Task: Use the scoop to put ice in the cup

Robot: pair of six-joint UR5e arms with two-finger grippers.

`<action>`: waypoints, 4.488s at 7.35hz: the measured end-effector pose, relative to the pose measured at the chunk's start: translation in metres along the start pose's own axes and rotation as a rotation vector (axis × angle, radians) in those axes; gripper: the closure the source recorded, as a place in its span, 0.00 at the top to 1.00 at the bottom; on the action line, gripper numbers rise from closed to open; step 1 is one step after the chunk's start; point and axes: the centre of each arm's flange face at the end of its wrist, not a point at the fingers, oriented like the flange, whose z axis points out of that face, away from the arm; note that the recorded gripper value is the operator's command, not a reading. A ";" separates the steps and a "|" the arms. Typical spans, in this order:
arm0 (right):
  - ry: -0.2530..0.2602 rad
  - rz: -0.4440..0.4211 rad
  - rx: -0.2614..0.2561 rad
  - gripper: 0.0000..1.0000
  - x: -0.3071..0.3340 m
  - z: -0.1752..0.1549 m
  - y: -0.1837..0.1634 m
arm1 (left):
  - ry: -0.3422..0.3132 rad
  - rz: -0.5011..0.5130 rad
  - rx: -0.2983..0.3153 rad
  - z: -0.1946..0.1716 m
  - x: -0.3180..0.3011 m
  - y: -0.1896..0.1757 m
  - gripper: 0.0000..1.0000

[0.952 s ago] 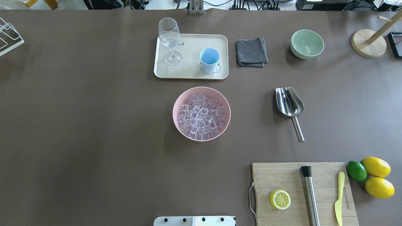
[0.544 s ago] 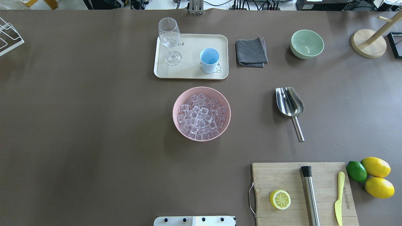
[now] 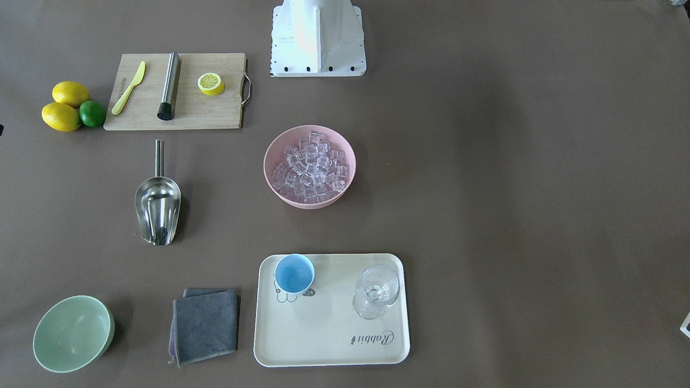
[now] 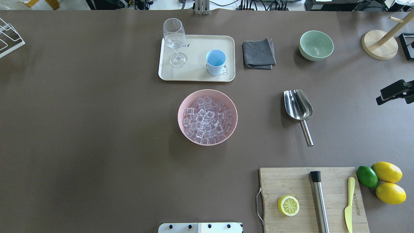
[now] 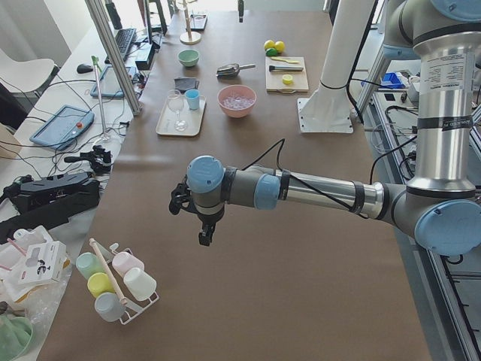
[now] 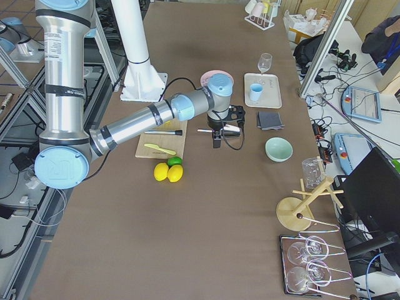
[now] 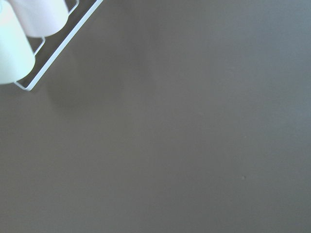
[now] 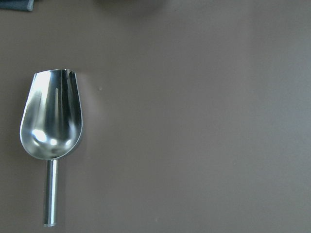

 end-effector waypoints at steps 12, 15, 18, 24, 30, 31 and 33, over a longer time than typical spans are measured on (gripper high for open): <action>0.100 -0.027 -0.198 0.99 -0.173 0.157 0.003 | 0.259 0.957 0.204 0.116 0.312 -0.070 0.98; 0.118 -0.035 -0.211 0.99 -0.176 0.173 0.004 | 0.237 1.105 0.251 0.160 0.367 -0.055 0.98; 0.103 -0.057 -0.198 0.90 -0.169 0.197 -0.001 | 0.264 1.186 0.318 0.178 0.418 -0.063 0.98; 0.093 0.001 -0.196 0.86 -0.171 0.200 -0.001 | 0.338 1.254 0.337 0.229 0.468 -0.073 0.98; 0.083 0.041 -0.189 0.00 -0.183 0.196 0.002 | 0.331 1.270 0.384 0.239 0.490 -0.083 0.98; 0.080 0.052 -0.186 0.00 -0.186 0.194 0.002 | 0.329 1.277 0.397 0.241 0.496 -0.080 0.98; 0.078 0.057 -0.186 0.00 -0.187 0.193 0.003 | 0.334 1.283 0.400 0.245 0.501 -0.076 0.98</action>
